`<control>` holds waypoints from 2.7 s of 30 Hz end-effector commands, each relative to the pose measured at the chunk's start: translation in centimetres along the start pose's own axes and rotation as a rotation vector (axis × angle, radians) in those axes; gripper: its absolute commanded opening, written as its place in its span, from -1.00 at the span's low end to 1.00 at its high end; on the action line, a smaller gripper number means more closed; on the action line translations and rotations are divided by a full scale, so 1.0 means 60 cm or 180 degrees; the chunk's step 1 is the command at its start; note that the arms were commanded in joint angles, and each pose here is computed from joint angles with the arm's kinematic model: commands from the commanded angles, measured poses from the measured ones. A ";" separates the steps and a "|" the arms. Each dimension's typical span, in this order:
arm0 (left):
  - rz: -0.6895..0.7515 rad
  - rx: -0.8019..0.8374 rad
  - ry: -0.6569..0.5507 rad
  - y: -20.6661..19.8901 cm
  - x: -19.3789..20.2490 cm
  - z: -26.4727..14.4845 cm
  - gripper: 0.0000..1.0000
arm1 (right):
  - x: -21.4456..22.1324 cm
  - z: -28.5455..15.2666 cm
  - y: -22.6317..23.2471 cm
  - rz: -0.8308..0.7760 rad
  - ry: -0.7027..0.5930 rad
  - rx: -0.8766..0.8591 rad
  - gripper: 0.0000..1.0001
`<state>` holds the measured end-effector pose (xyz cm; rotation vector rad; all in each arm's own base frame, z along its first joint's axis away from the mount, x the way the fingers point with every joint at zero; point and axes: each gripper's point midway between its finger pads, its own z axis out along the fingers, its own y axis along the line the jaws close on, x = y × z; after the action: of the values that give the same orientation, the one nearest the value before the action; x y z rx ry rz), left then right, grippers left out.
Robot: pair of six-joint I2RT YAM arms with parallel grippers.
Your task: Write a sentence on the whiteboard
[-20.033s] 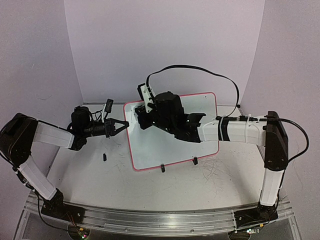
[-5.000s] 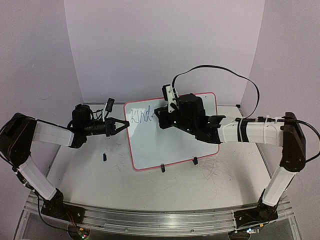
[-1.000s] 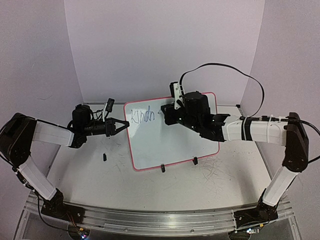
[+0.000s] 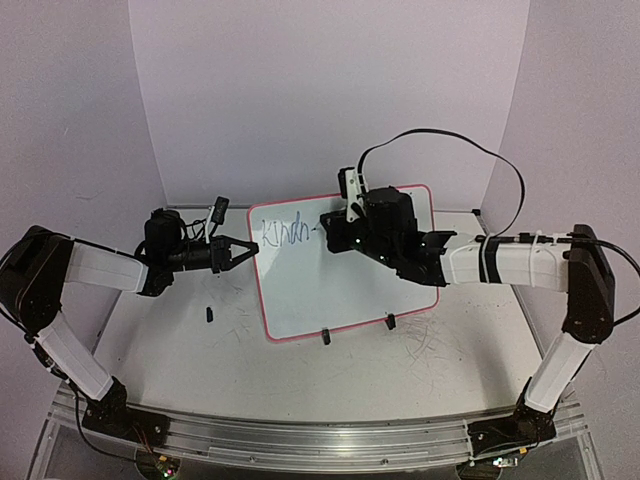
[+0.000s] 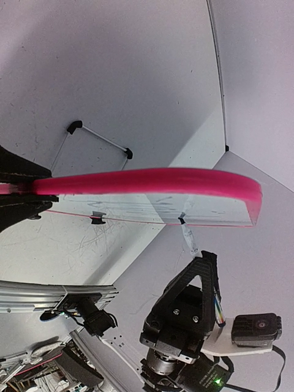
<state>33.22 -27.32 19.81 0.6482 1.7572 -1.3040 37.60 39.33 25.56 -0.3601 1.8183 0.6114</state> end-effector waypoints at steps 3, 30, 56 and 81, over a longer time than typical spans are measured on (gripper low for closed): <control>0.0313 0.0194 -0.0034 -0.031 -0.022 0.006 -1.00 | -0.048 -0.013 -0.028 0.0096 -0.0268 0.0189 -1.00; 0.0320 0.0193 -0.0032 -0.029 -0.023 0.007 -1.00 | -0.024 0.019 0.008 0.0060 -0.0129 -0.0036 -1.00; 0.0308 0.0173 -0.0030 -0.029 -0.020 0.006 -1.00 | -0.025 -0.029 -0.021 0.0014 -0.0152 0.0197 -1.00; 0.0314 0.0187 -0.0025 -0.029 -0.021 0.007 -1.00 | -0.067 -0.016 -0.027 0.0090 -0.0396 0.0032 -1.00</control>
<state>33.15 -27.33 19.71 0.6567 1.7571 -1.3011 37.81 37.13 26.87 -0.3322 1.7751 0.6334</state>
